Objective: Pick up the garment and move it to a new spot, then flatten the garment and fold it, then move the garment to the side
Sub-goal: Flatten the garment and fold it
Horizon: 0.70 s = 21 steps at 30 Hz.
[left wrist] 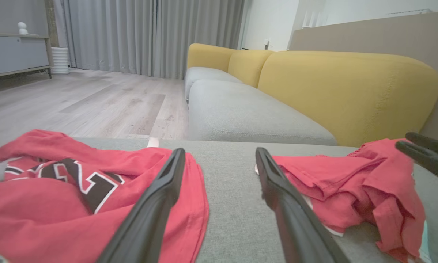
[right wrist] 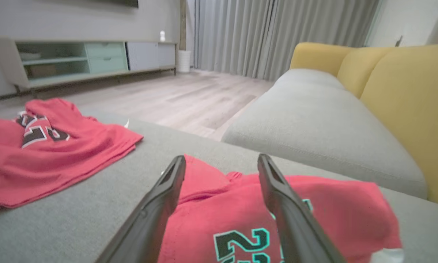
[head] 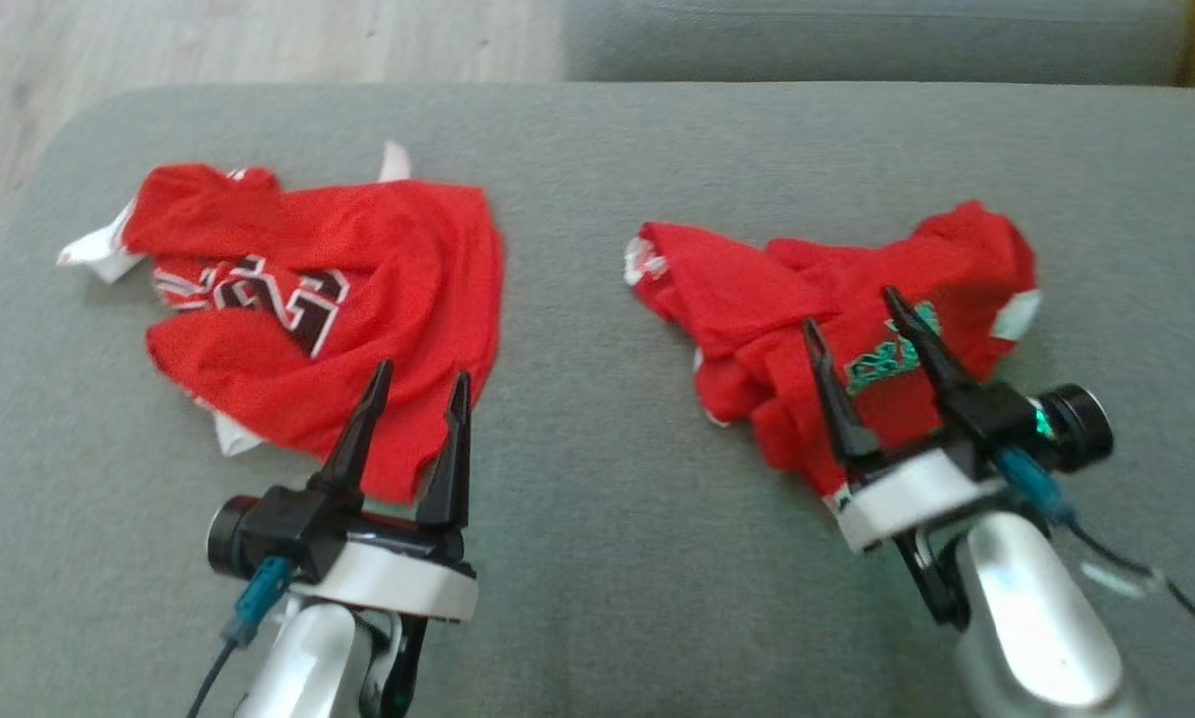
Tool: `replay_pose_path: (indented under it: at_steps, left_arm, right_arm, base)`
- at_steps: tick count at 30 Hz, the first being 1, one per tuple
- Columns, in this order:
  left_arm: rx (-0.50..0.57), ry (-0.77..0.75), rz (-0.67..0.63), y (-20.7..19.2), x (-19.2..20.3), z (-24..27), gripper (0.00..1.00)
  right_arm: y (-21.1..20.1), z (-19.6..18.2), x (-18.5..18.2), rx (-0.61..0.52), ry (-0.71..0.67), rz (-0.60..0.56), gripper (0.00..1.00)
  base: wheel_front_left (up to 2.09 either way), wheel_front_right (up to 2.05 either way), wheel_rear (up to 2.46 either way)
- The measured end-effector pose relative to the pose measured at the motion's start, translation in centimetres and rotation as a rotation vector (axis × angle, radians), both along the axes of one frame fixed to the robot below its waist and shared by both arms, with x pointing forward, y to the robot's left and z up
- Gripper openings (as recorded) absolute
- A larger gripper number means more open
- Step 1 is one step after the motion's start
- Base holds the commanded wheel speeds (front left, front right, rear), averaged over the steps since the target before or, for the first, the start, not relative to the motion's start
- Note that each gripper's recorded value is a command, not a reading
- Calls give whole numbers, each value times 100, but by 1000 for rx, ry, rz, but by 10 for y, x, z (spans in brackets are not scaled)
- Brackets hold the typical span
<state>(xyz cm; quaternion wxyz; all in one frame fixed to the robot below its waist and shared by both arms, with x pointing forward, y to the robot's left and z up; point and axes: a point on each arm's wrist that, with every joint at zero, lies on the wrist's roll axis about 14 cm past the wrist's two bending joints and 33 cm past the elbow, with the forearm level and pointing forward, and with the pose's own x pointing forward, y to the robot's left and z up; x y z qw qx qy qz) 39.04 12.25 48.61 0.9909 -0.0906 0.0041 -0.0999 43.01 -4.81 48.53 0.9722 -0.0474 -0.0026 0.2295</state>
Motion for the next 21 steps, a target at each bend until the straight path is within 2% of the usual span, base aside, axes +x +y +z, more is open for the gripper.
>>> replay_pose_path:
  at_steps: [9,14,18,19,20,21]
  left_arm:
    - [-9,17,74,25,0,-4,100]
    - [-5,27,103,35,-4,-7,100]
    - [-3,32,118,40,-6,-8,100]
    - [-3,32,120,40,-7,-8,100]
    - [-3,31,121,41,-7,-8,100]
    - [-3,31,122,41,-7,-8,100]
  right_arm:
    - [45,-47,25,-237,170,146,100]
    - [41,-79,26,-376,273,183,100]
    - [38,-92,28,-411,319,180,100]
    - [37,-93,30,-411,326,176,72]
    - [36,-93,31,-407,328,170,33]
    - [36,-91,33,-395,319,167,0]
  base:
    - [0,0,0]
    - [0,0,0]
    - [0,0,0]
    - [0,0,0]
    - [0,0,0]
    - [0,0,0]
